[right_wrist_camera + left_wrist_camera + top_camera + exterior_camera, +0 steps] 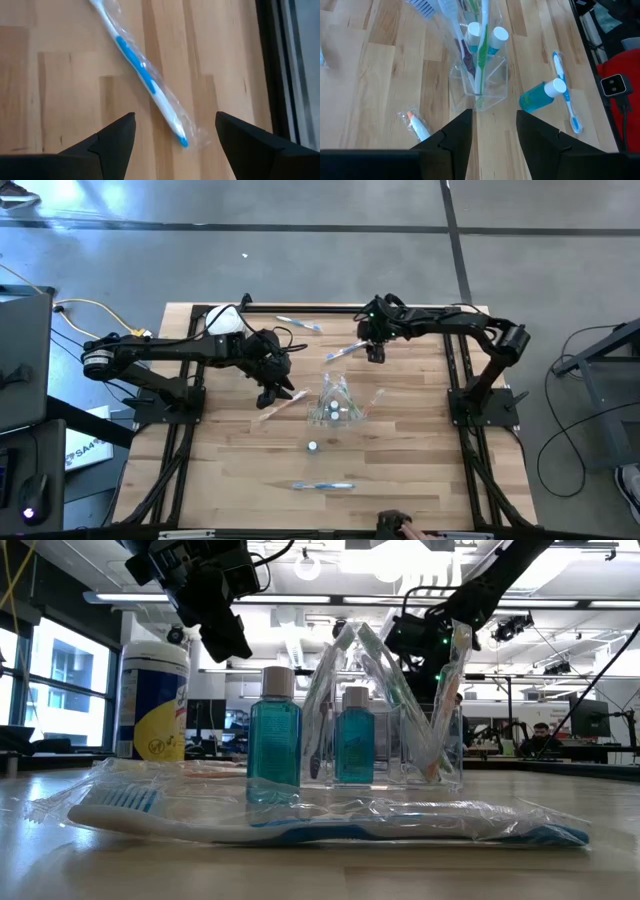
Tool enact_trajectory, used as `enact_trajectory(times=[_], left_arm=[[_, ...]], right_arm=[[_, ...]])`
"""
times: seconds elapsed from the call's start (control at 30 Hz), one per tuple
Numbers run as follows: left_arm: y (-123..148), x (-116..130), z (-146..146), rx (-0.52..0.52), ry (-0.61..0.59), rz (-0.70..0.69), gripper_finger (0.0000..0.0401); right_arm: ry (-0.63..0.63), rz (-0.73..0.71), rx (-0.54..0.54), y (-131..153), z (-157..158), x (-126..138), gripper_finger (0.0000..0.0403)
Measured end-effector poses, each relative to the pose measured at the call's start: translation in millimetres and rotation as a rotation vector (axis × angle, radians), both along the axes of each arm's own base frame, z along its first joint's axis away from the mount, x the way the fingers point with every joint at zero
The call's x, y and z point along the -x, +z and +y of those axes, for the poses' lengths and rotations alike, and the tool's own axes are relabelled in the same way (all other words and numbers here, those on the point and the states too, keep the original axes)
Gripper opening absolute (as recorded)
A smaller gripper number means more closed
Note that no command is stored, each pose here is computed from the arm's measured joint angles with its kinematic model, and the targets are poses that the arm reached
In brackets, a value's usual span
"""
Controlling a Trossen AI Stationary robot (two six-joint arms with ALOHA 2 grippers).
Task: Pick & Place toothbrushing station
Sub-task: Put the middle blue toothbrush into the transparent organizer
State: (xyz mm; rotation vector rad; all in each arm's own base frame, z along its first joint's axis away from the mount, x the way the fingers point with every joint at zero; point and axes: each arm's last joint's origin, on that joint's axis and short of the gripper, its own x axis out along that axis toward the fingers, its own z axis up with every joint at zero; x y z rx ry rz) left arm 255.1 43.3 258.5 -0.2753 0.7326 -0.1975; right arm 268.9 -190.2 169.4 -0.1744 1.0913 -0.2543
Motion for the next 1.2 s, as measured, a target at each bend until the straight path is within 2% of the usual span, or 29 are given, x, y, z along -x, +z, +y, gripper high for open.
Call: enact_trajectory(times=[0.23, 0.6, 0.73, 0.87, 1.2], left_arm=[[0, 0, 0, -0.002, -0.002, 0.001, 0.0152], [-1, 1, 0, 0.001, -0.002, 0.014, 0.0152], [-1, 1, 0, 0.0, -0.002, 0.014, 0.0152], [-1, 1, 0, 0.0, -0.002, 0.013, 0.0152], [-1, 1, 0, -0.001, -0.002, 0.009, 0.0152]], right_arm=[[0.073, -0.021, 0.054, 2, 0, -5, 0.0268], [0.059, 0.031, 0.021, -22, -7, -7, 0.0268], [0.05, 0.035, 0.041, -29, -10, -10, 0.0268], [0.05, 0.033, 0.081, -32, -13, -13, 0.0268], [0.053, 0.047, 0.071, -33, -13, -11, 0.0268]])
